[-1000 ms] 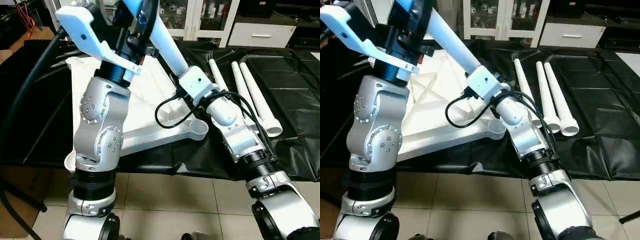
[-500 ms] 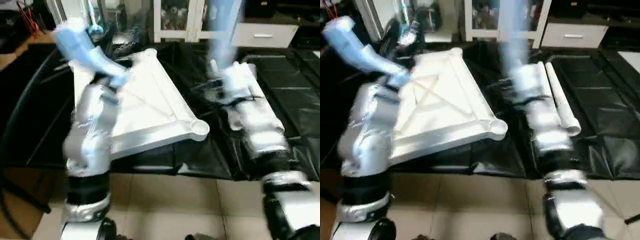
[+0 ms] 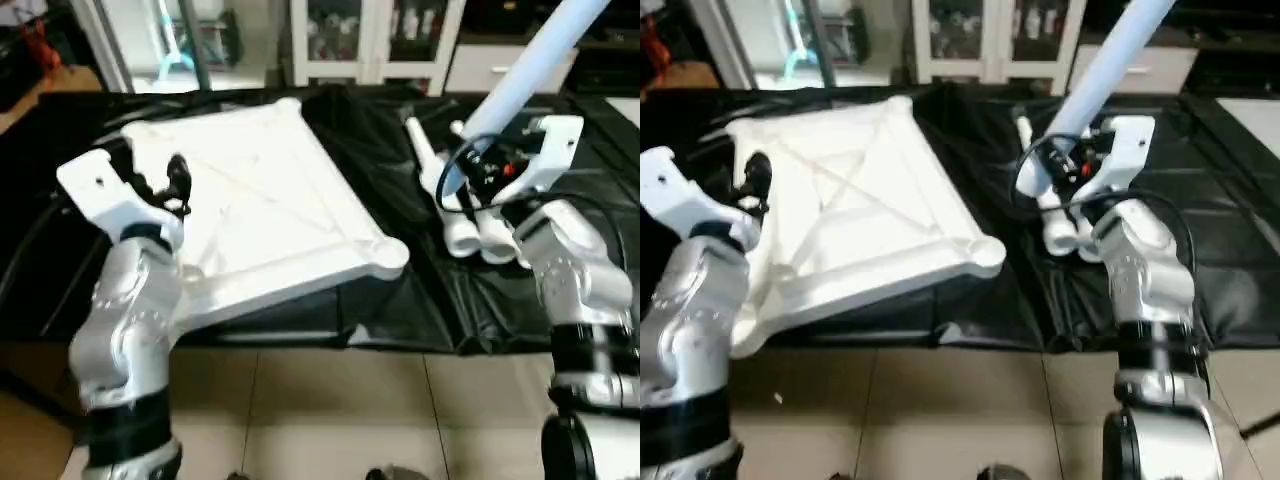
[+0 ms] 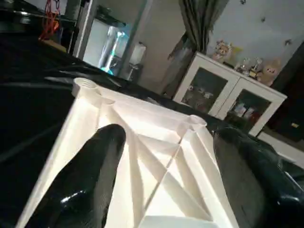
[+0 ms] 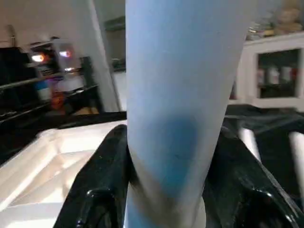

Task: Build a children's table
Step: Insert table leg to table base

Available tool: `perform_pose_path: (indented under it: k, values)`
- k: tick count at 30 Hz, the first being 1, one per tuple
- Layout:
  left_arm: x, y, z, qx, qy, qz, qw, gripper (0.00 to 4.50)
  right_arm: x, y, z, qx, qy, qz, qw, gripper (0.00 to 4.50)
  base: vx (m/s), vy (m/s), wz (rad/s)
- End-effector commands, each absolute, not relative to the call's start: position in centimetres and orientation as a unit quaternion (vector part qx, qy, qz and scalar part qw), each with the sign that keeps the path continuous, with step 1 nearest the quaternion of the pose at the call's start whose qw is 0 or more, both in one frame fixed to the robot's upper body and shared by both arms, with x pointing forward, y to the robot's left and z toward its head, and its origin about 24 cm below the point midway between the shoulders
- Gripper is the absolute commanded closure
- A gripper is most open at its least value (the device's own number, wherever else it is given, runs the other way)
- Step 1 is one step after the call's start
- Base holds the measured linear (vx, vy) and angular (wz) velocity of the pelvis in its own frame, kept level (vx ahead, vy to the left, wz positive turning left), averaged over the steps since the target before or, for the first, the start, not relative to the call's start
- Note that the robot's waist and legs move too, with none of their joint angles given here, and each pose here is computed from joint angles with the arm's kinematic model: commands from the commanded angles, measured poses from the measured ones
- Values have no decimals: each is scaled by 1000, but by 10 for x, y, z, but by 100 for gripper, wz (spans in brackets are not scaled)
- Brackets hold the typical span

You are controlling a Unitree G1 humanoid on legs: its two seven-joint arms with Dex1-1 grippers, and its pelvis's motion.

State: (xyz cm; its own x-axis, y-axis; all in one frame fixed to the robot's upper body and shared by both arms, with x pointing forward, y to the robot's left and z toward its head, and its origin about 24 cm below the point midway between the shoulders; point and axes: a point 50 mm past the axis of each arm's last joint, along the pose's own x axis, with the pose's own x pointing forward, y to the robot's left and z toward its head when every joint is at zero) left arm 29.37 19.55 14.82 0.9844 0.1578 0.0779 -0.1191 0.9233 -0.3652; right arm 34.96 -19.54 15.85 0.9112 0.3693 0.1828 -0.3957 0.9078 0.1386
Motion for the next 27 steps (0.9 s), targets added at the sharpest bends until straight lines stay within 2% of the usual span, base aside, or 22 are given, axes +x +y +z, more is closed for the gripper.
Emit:
perform_pose_path:
  k: [1, 2, 4, 7, 8, 9, 10, 11, 14, 16, 19, 22, 27]
  values:
    - [288, 189, 153, -172, -61, 31, 983, 118, 346, -200, 175, 58, -108, 167, 978, 262, 0, 0, 0]
    - [287, 189, 151, -137, -59, 47, 988, 118, 340, -199, 176, 74, -97, 185, 975, 262, 0, 0, 0]
    - [287, 190, 150, -125, -64, 67, 988, 118, 335, -198, 176, 86, -102, 185, 973, 262, 0, 0, 0]
    - [289, 190, 148, -101, -51, 75, 991, 118, 331, -200, 174, 79, -110, 149, 979, 262, 0, 0, 0]
    - [288, 180, 142, -157, -9, 20, 987, 118, 327, -201, 163, 99, -79, 128, 984, 262, 0, 0, 0]
    - [287, 178, 143, -158, -12, 19, 987, 118, 325, -202, 159, 98, -65, 123, 985, 262, 0, 0, 0]
    - [287, 177, 145, -107, -24, 29, 994, 118, 318, -202, 152, 82, -48, 120, 988, 262, 0, 0, 0]
    - [286, 175, 144, -87, -28, 21, 996, 118, 313, -203, 143, 74, -32, 114, 990, 262, 0, 0, 0]
    - [283, 173, 139, -75, -28, 9, 997, 118, 307, -204, 130, 70, -7, 106, 992, 262, 0, 0, 0]
    - [272, 174, 130, -33, -33, 7, 999, 118, 291, -200, 111, 71, 18, 119, 990, 262, 0, 0, 0]
    - [266, 176, 120, 0, -24, -2, 1000, 118, 285, -195, 108, 37, 8, 145, 989, 262, 0, 0, 0]
    - [265, 168, 116, -20, -25, -24, 999, 118, 283, -192, 119, -8, -29, 169, 985, 262, 0, 0, 0]
    - [272, 145, 113, -10, -28, -92, 995, 118, 287, -188, 121, -12, -30, 196, 980, 262, 0, 0, 0]
